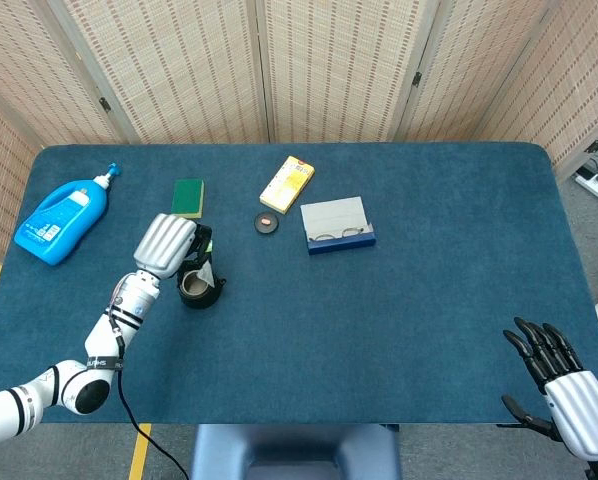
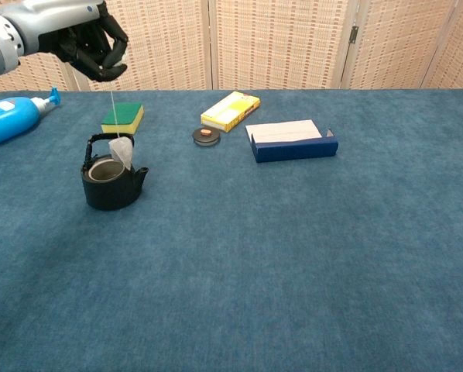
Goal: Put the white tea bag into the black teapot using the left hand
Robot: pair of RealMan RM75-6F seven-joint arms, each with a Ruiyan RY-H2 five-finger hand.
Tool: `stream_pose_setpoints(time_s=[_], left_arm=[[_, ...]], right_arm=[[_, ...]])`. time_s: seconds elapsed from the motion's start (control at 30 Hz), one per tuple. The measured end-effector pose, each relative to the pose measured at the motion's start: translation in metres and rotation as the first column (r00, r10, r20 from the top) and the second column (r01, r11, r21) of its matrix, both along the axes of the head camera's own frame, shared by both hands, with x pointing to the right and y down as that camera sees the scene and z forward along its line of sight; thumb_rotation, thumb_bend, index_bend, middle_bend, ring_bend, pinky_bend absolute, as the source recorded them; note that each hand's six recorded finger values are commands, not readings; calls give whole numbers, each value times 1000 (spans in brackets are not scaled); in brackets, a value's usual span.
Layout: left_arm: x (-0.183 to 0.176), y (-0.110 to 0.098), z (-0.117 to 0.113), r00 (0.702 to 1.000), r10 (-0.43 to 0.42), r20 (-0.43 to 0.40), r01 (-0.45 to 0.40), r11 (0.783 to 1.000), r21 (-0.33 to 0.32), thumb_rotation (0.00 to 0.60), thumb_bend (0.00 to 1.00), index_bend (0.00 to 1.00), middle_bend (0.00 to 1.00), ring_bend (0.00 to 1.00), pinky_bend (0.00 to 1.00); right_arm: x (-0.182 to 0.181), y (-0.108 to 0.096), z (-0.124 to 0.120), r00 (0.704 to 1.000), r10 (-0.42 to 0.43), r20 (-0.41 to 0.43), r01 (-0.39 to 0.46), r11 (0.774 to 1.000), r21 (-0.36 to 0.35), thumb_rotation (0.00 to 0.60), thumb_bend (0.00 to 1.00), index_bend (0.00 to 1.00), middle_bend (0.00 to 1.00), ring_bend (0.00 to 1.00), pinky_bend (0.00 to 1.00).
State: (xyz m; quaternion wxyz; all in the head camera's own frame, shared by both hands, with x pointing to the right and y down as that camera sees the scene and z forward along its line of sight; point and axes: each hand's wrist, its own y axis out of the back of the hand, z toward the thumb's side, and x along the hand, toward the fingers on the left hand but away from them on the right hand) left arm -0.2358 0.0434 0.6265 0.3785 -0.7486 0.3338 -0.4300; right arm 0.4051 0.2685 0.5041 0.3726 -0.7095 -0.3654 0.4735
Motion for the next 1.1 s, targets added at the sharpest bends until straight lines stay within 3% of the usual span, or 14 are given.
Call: stream_pose_setpoints(time_s=[0.33,0.7,1.1], left_arm=[[-25,4,28,1000,-24,10,24,998,-56,600,636,692,1000,1000,1000],[-33,-8,6,999,-28,-27,28,999,-23,600,637,698,1000,1000,1000],[-53,-15,21,998,-62,3,62,996,-62,600,636,699,1000,1000,1000]], right_arm=[[-8,5,3,999,-40,16,41,999,-31,600,306,0,0,0,0],[-11,2,12,999,-38,-2,38,998,-47,600,305,0,0,0,0],[-10,-4,23,999,-23,-26,21,997,-78,600,306,0,0,0,0]])
